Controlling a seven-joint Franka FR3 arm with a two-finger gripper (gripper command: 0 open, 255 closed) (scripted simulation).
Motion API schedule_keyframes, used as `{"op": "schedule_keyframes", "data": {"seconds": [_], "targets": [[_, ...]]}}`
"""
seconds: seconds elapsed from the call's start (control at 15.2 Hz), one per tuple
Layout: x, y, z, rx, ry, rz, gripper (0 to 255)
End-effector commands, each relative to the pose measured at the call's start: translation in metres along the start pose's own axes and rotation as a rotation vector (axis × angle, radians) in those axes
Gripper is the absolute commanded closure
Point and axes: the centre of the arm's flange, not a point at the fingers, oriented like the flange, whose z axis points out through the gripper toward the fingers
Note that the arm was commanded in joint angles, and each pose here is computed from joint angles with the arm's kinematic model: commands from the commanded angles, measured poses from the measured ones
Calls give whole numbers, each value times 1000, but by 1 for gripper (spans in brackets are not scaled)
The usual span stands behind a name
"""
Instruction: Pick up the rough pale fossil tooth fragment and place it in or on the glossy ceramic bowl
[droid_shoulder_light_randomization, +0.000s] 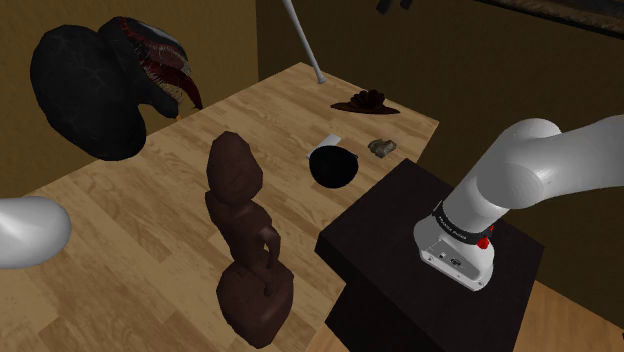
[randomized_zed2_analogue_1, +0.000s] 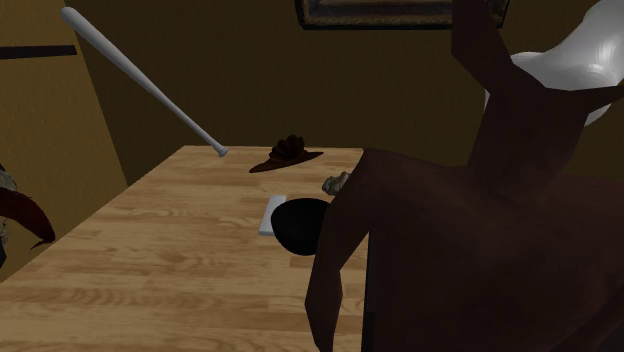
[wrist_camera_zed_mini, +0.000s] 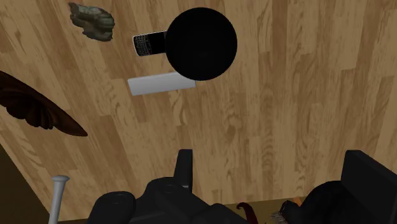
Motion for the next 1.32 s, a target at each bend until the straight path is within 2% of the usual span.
{"op": "schedule_keyframes", "data": {"seconds": [0.0,1.25], "targets": [[0,0,0,0,0,0,0],[-47,127,204,-15,-125,-272,0]]}}
